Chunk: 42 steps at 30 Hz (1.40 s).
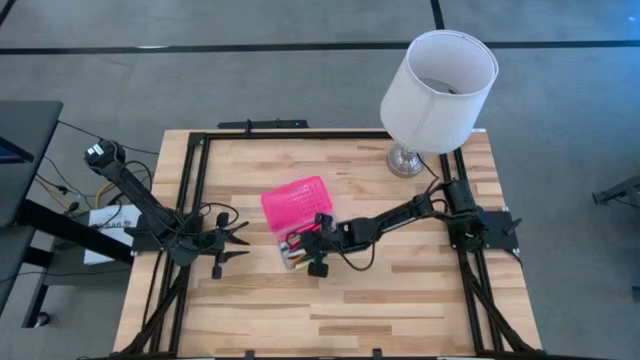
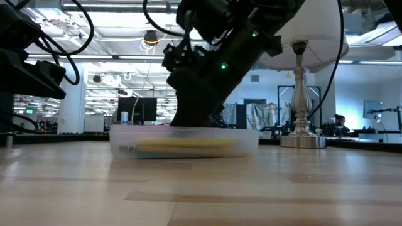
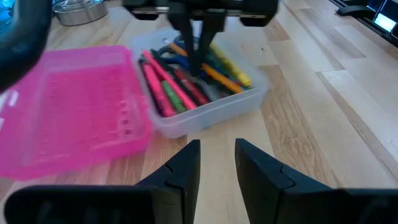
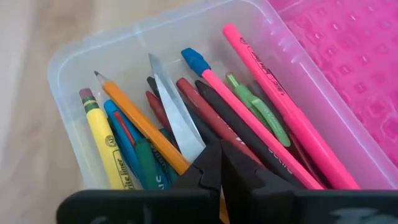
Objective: Pick & place school supplies into a supply box
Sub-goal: Close the pink supply box
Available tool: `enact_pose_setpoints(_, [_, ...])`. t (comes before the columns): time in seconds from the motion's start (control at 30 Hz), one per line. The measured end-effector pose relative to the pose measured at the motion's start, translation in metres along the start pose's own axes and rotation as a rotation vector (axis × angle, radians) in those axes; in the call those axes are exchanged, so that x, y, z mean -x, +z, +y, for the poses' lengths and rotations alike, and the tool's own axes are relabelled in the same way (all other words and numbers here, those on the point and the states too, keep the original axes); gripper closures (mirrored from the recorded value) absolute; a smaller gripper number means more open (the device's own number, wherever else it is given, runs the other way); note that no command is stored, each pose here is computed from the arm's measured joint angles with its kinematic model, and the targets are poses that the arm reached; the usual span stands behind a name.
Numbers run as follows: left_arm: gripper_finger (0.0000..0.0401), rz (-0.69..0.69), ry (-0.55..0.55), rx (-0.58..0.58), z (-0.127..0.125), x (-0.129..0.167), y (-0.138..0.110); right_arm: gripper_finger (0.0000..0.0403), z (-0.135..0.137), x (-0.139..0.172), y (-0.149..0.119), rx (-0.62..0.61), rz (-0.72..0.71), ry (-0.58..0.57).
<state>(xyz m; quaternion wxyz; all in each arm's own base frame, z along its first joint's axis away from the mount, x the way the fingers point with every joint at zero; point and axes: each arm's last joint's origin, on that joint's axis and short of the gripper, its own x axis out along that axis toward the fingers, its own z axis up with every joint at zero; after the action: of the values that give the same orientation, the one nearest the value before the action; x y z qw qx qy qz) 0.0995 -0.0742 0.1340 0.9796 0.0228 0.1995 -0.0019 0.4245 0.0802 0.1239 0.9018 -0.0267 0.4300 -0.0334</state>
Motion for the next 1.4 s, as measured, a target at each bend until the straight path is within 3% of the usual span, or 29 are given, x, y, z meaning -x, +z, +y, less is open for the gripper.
enact_pose_setpoints(0.37, [0.0305, -0.005, 0.015, 0.000, 0.000, 0.000, 0.000, 0.0403, 0.049, 0.012, -0.009, 0.189, -0.011, 0.061])
enact_pose_setpoints(0.6, [0.0305, -0.017, 0.049, -0.021, 0.001, 0.000, 0.001, 0.0403, 0.063, 0.019, -0.014, 0.227, -0.027, -0.060])
enact_pose_setpoints(0.83, [0.0305, -0.049, 0.141, -0.041, 0.004, 0.000, 0.002, 0.0403, 0.069, 0.029, 0.002, 0.219, -0.068, -0.169])
enact_pose_setpoints(1.07, [0.0305, -0.058, 0.195, -0.038, 0.007, -0.001, 0.002, 0.0403, 0.081, 0.040, 0.008, 0.155, -0.065, -0.180])
enact_pose_setpoints(1.4, [0.0305, 0.029, 0.442, -0.014, 0.037, -0.013, 0.001, 0.0403, 0.131, 0.063, -0.013, 0.084, -0.095, -0.193])
